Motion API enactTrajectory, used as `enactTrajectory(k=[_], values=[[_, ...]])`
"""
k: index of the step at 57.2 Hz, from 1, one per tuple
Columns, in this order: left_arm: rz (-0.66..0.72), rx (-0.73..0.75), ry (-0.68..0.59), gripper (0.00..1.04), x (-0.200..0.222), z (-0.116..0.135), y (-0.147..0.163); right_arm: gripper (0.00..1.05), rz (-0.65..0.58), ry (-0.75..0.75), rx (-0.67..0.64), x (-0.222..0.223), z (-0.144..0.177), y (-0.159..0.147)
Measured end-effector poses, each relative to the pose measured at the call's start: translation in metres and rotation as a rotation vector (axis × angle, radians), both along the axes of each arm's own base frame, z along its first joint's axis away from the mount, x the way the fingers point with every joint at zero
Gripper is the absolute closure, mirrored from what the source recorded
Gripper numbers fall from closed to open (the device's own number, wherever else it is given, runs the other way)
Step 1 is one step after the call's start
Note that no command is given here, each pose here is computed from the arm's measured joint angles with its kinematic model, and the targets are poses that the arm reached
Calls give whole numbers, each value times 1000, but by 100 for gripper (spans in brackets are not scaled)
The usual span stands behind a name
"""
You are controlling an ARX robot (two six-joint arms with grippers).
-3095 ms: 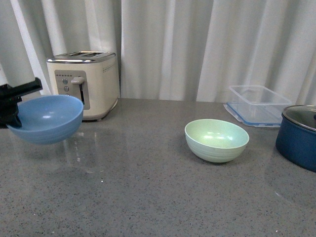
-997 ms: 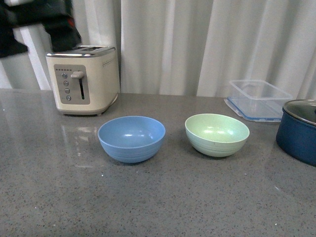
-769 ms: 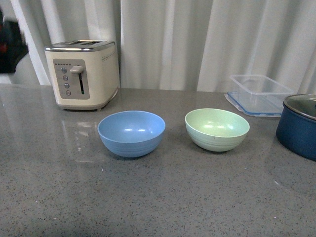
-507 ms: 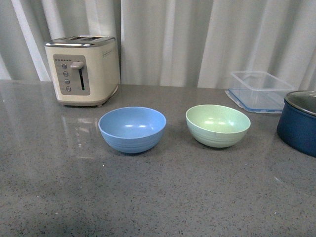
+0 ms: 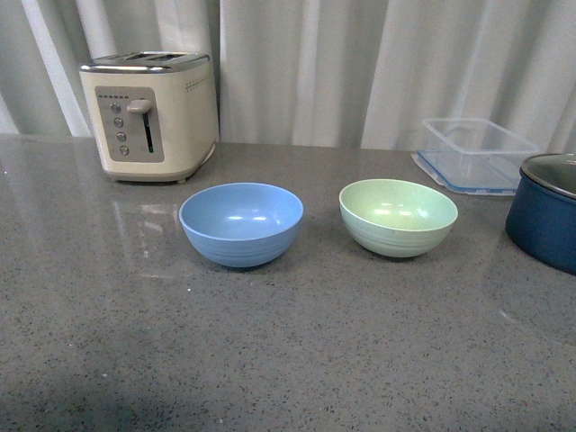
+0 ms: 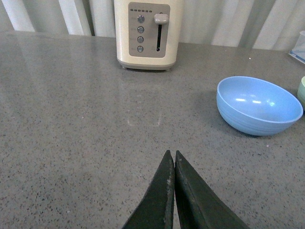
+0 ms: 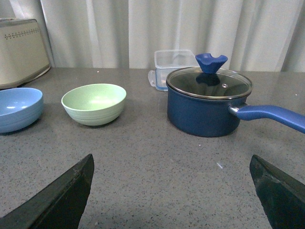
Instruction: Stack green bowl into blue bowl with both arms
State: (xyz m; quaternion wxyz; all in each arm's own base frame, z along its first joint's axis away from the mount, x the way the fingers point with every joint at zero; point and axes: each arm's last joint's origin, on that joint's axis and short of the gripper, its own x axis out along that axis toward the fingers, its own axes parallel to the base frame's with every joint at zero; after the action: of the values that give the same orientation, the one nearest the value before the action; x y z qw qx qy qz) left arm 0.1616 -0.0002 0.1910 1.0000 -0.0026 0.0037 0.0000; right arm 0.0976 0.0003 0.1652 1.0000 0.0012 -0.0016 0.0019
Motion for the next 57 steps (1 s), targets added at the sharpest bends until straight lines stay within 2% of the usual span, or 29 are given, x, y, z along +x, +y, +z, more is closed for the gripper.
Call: enactTrajectory(k=[29, 57], values=[[1, 0, -7, 101, -31, -20, 0, 10, 0, 0, 0, 0, 0, 0], [-1, 0, -34, 101, -47, -17, 0, 10, 0, 0, 0, 0, 0, 0]])
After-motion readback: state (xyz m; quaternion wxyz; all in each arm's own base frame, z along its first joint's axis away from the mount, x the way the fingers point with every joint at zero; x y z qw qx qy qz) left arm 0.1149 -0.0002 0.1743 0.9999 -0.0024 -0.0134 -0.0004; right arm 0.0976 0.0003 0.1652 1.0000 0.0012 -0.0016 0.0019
